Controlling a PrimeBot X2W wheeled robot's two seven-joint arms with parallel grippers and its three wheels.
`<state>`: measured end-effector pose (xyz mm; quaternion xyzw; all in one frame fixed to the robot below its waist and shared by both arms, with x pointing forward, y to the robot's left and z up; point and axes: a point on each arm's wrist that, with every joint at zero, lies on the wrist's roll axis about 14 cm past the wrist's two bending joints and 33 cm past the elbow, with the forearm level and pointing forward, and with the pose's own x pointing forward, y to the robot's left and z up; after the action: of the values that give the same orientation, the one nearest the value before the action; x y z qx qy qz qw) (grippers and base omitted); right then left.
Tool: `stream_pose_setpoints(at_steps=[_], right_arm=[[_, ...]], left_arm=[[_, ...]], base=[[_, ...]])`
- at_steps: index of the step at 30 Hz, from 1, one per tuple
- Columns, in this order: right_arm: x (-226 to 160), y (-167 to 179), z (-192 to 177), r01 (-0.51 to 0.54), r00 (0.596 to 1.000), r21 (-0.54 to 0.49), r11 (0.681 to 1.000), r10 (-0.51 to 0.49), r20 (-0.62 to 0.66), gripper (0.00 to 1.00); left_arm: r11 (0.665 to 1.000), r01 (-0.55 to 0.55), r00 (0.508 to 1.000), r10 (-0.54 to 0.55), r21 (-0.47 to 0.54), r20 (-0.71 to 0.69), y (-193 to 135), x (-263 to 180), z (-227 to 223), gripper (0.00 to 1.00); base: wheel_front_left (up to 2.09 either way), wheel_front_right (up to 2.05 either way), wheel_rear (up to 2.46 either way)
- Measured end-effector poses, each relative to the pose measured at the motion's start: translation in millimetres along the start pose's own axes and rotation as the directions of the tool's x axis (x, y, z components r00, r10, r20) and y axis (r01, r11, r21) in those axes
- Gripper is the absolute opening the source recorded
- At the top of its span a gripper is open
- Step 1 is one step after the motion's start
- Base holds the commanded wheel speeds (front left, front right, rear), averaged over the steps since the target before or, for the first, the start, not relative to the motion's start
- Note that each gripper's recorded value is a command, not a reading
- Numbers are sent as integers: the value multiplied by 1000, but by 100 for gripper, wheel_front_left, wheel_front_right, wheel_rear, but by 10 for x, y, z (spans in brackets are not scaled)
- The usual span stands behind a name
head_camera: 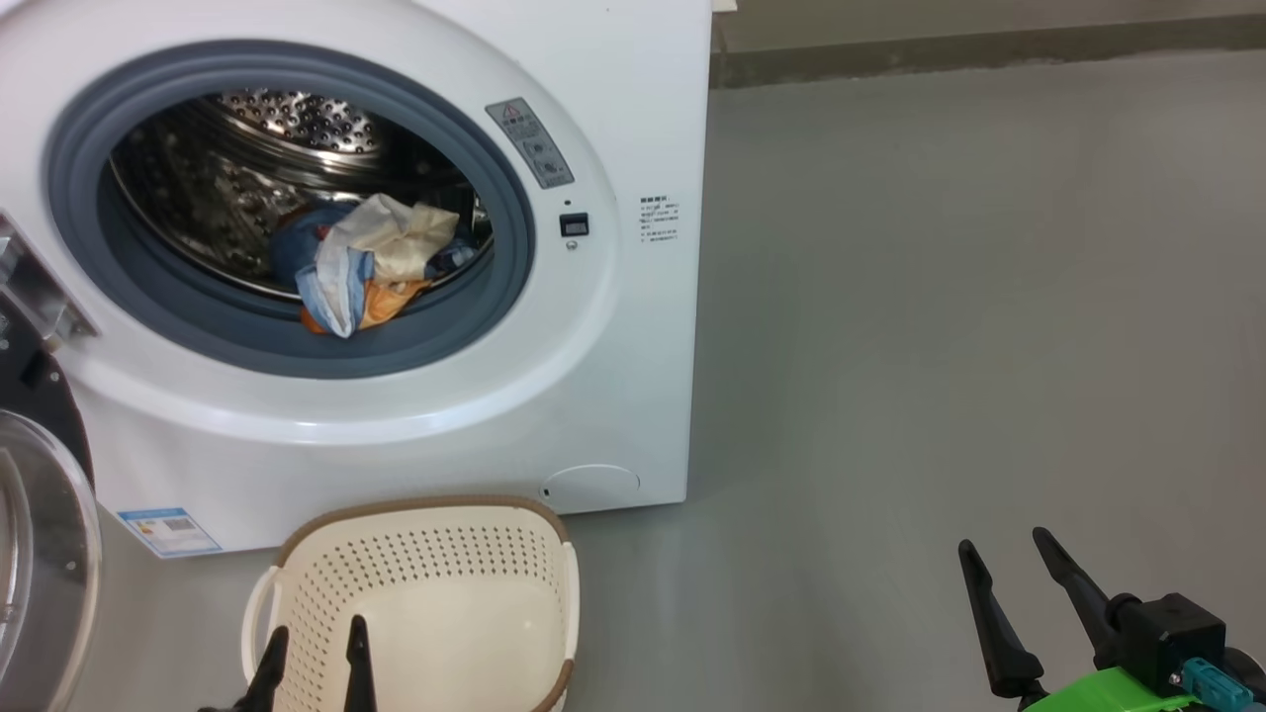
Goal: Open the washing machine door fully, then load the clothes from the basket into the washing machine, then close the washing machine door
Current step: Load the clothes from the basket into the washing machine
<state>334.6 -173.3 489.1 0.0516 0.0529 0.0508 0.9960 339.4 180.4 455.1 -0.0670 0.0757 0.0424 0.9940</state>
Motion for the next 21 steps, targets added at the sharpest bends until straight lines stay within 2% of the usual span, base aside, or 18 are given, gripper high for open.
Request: stream_pose_setpoints(at_steps=[4, 12, 21], right_arm=[[32, -15, -44, 5, 1000, 10, 1000, -4, -16, 100], [210, -55, -75, 16, 999, 19, 1000, -15, -28, 100], [480, -145, -223, 44, 998, 37, 998, -42, -46, 100]], left_arm=[[1000, 7, 999, -6, 11, -43, -9, 118, -44, 100], [998, 43, 997, -39, 56, -60, -59, 660, 87, 100], [994, 42, 993, -30, 101, -118, -16, 1592, 233, 100]], base=[[0, 0, 0], [0, 0, 0], [0, 0, 0]])
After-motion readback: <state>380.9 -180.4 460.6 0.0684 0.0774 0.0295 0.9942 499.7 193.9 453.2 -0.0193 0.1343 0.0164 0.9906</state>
